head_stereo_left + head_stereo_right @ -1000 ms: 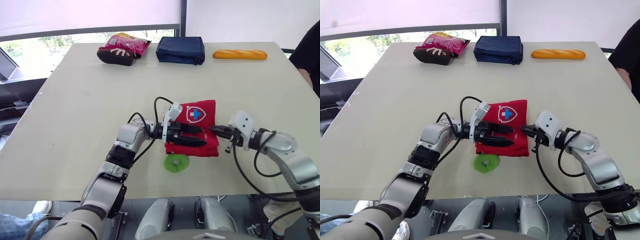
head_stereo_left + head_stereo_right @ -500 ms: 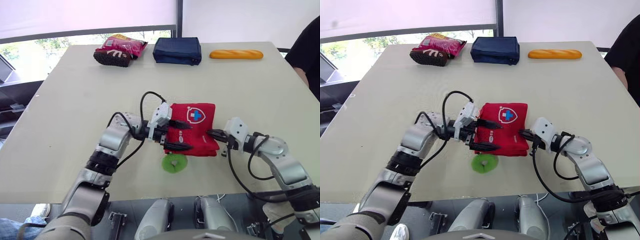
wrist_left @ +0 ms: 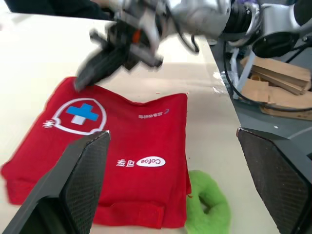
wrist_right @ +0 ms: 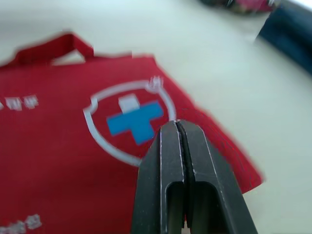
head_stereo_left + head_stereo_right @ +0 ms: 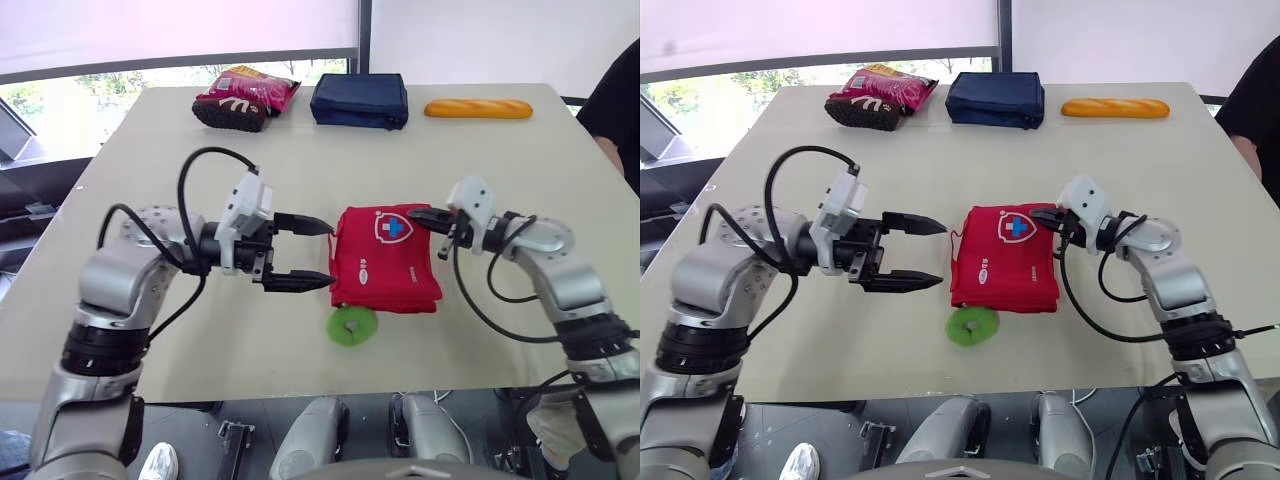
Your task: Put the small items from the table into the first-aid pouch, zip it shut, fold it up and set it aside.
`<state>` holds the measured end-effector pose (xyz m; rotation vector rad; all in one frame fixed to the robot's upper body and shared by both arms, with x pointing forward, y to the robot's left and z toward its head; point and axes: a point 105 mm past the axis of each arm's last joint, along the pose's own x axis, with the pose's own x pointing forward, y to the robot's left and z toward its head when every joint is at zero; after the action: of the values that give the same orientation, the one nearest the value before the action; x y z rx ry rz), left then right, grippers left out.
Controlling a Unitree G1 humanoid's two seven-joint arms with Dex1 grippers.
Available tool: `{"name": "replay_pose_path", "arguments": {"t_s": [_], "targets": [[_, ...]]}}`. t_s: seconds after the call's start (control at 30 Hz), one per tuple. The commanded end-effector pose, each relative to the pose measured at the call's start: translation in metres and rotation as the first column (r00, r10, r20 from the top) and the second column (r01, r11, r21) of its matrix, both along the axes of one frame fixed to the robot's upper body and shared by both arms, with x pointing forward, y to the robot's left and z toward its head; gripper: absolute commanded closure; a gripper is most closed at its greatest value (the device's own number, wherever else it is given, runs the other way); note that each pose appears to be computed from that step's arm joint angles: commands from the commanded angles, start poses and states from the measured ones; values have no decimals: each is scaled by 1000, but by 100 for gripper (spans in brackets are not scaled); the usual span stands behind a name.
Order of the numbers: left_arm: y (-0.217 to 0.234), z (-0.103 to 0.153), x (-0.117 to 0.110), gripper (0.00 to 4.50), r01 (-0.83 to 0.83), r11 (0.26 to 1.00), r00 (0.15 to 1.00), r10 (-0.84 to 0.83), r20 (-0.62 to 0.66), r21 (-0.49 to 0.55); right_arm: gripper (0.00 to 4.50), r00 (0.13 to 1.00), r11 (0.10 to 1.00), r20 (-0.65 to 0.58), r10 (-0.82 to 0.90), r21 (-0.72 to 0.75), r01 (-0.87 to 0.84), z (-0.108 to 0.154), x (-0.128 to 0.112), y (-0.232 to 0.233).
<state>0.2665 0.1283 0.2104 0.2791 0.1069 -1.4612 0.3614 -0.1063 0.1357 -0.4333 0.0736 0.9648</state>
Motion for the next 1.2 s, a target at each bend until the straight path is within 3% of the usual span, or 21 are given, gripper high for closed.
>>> {"name": "replay_pose_path", "arguments": {"t_s": [0.03, 0.17, 0.3, 0.37, 0.43, 0.63, 0.7, 0.97, 1.1, 1.13, 1.2], "targets": [[-5, 14, -8, 6, 15, 1000, 999, -14, 46, -18, 450, 996, 992, -79, -39, -121, 29, -29, 3, -10], [-7, 18, -12, 6, 17, 1000, 999, -16, 49, -24, 450, 995, 993, -97, -34, -115, 23, -35, 0, -11], [-2, 21, -14, 6, -2, 1000, 998, 3, 55, -13, 450, 999, 990, -32, -41, 134, 45, 15, -1, -11], [3, 23, -15, 0, -18, 1000, 998, 18, 63, 1, 399, 997, 966, -72, 11, 260, 8, 35, -13, -15], [9, 26, -17, 0, -28, 1000, 997, 27, 69, 8, 336, 991, 958, -129, 40, 287, -1, 37, -23, -20], [23, 36, -20, 0, -80, 996, 991, 77, 109, 25, 47, 953, 977, -302, -20, 199, 83, 3, -27, -32], [29, 39, -20, 0, -111, 993, 986, 104, 132, 41, 5, 938, 978, -345, -16, 188, 86, -6, -28, -28], [38, 40, -24, 0, -168, 982, 975, 153, 159, 86, 5, 886, 977, -463, 17, 195, 83, -33, -27, -2], [35, 40, -24, 0, -163, 983, 976, 149, 158, 83, 5, 843, 960, -530, 91, 271, 67, -32, -34, 11], [34, 39, -24, 0, -163, 983, 976, 149, 158, 84, 55, 833, 953, -543, 104, 294, 72, -30, -34, 12], [34, 39, -22, 0, -166, 982, 975, 151, 161, 87, 113, 823, 950, -559, 102, 300, 86, -28, -35, 11]]}}
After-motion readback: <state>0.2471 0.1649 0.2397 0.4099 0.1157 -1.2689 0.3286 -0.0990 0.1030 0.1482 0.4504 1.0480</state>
